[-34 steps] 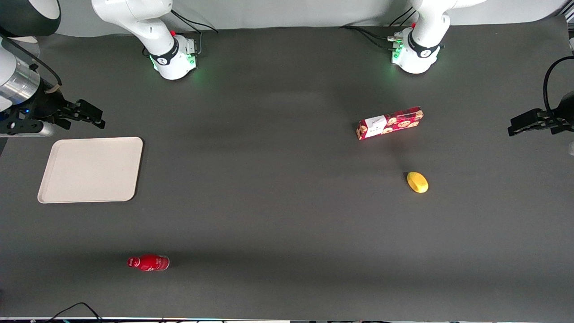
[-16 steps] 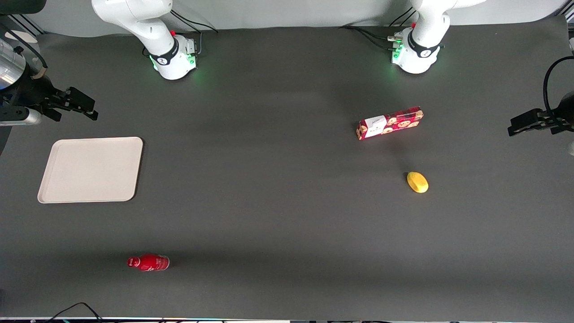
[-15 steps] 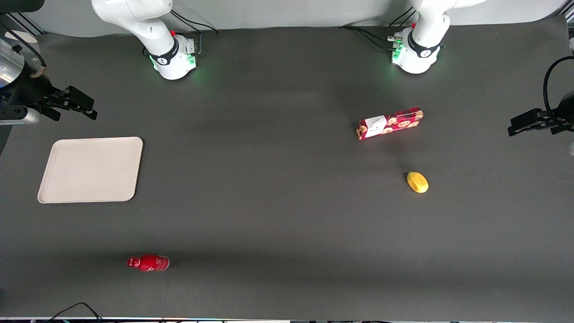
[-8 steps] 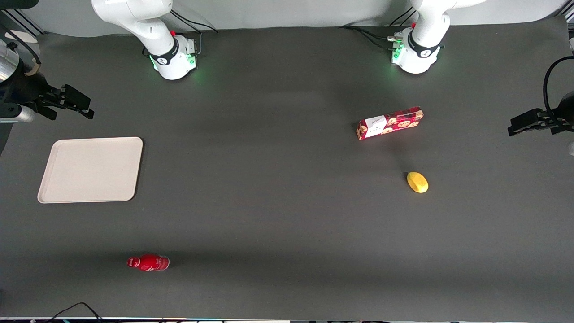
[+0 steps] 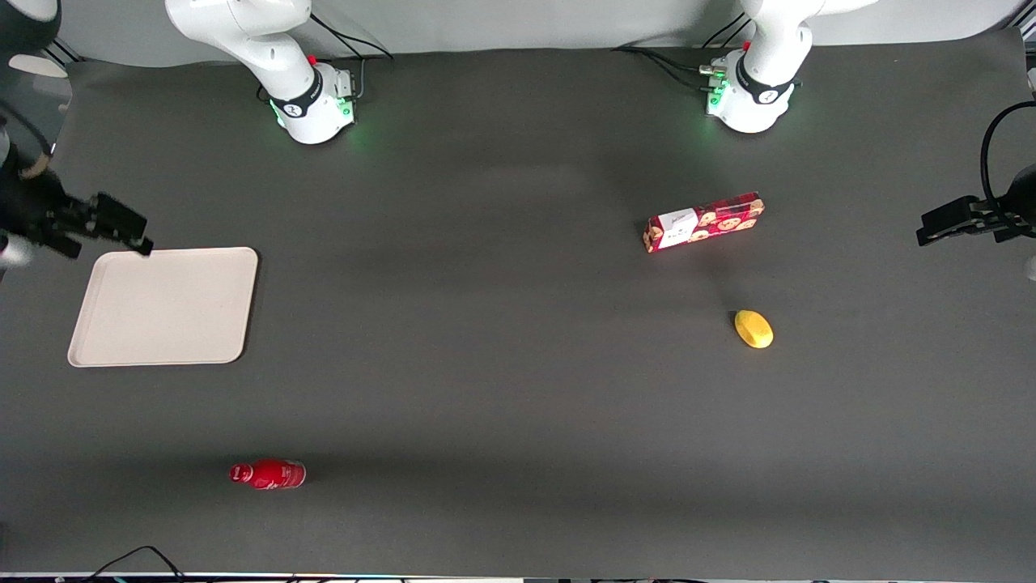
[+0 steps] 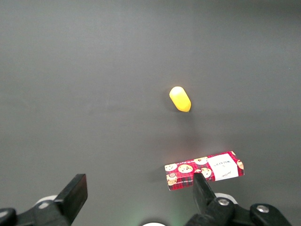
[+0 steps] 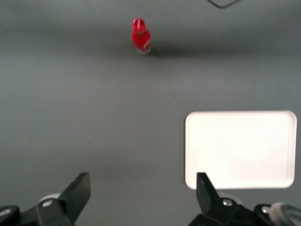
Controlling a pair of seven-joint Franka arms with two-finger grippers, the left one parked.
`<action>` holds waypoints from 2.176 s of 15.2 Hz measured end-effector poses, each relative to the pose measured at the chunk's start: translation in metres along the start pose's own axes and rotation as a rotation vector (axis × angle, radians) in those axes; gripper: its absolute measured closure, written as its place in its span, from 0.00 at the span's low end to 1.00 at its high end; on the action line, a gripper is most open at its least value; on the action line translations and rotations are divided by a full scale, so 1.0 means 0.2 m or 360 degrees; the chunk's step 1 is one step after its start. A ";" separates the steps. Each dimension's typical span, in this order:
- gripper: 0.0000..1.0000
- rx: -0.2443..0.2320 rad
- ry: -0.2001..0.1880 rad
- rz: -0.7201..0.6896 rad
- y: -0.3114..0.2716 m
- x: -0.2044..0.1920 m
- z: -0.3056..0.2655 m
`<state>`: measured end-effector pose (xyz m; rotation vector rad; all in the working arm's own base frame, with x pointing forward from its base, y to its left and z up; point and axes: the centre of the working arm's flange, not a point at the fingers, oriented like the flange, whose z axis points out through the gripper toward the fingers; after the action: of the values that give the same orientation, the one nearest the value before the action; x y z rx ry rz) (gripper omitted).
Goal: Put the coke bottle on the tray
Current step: 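Move the open right gripper down over the red Coca-Cola bottle, then close the right gripper around the bottle's middle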
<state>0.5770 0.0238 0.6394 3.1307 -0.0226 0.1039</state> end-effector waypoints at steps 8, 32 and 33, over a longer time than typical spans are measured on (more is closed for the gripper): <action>0.00 -0.0094 0.0215 -0.0010 0.00 0.66 0.54; 0.12 0.0032 0.0436 0.0022 -0.11 0.92 1.60; 0.23 0.0031 0.0433 0.0023 -0.11 0.91 1.60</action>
<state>0.7811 0.0405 0.3317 3.1053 -0.0423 0.5312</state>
